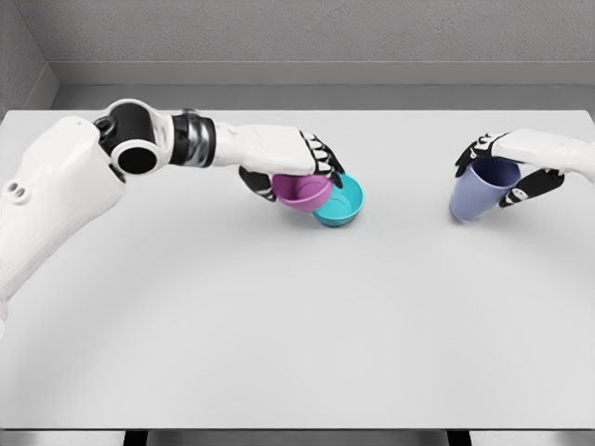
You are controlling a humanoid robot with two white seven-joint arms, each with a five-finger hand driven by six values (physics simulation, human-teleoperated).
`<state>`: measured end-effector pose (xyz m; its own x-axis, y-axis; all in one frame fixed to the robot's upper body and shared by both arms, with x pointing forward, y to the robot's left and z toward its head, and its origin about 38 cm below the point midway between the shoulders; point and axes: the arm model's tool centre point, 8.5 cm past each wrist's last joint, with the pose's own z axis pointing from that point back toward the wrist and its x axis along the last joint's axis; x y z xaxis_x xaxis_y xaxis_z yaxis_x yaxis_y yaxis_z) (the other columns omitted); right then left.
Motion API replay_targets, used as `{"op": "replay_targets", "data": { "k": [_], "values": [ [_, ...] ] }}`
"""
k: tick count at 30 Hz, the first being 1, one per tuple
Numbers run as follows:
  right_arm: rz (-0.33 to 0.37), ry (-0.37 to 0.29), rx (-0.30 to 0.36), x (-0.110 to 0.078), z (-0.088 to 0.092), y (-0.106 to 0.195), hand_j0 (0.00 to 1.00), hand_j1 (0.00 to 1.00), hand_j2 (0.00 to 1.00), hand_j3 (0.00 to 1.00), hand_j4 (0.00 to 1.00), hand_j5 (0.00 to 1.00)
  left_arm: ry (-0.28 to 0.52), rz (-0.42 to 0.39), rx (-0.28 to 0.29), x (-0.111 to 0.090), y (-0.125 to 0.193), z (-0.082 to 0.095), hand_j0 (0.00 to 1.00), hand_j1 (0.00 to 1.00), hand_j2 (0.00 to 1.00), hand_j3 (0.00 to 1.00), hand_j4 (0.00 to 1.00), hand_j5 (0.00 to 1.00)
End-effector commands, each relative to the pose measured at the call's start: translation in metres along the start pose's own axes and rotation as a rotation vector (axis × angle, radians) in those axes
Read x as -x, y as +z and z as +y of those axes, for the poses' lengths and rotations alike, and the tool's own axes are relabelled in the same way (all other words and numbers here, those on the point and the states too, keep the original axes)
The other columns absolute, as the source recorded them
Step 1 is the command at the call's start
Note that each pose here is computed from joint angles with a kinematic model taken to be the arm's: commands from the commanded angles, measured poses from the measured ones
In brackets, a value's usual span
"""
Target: Stacking bowl and cup with both arms
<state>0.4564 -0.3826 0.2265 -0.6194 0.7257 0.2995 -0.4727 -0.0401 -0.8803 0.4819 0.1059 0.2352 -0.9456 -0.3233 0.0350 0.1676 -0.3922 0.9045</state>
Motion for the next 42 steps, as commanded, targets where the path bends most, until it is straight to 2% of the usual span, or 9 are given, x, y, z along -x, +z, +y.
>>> {"op": "replay_targets", "data": {
  "k": [1, 16, 19, 27, 42],
  "values": [
    [-0.001, -0.005, 0.005, 0.0, -0.001, 0.001, 0.61, 0.61, 0.61, 0.61, 0.61, 0.61, 0.019, -0.001, -0.004, 0.001, -0.006, -0.001, 0.84, 0.84, 0.84, 0.84, 0.84, 0.84],
    [-0.013, 0.029, 0.017, -0.008, -0.013, 0.008, 0.61, 0.61, 0.61, 0.61, 0.61, 0.61, 0.026, -0.011, 0.019, 0.0, -0.039, 0.007, 0.84, 0.84, 0.84, 0.84, 0.84, 0.84],
    [-0.024, 0.057, 0.024, -0.015, -0.022, 0.012, 0.61, 0.61, 0.61, 0.61, 0.61, 0.61, 0.028, -0.005, 0.023, 0.003, -0.043, 0.01, 0.85, 0.85, 0.85, 0.85, 0.85, 0.85],
    [-0.034, 0.08, 0.039, -0.02, -0.033, 0.013, 0.62, 0.62, 0.62, 0.62, 0.62, 0.62, 0.033, -0.01, 0.03, 0.001, -0.056, 0.013, 0.85, 0.85, 0.85, 0.85, 0.85, 0.85],
    [-0.059, 0.103, 0.054, -0.029, -0.042, 0.01, 0.62, 0.62, 0.62, 0.62, 0.62, 0.62, 0.037, 0.008, 0.042, 0.006, -0.058, 0.013, 0.85, 0.85, 0.85, 0.85, 0.85, 0.85]
  ]
}}
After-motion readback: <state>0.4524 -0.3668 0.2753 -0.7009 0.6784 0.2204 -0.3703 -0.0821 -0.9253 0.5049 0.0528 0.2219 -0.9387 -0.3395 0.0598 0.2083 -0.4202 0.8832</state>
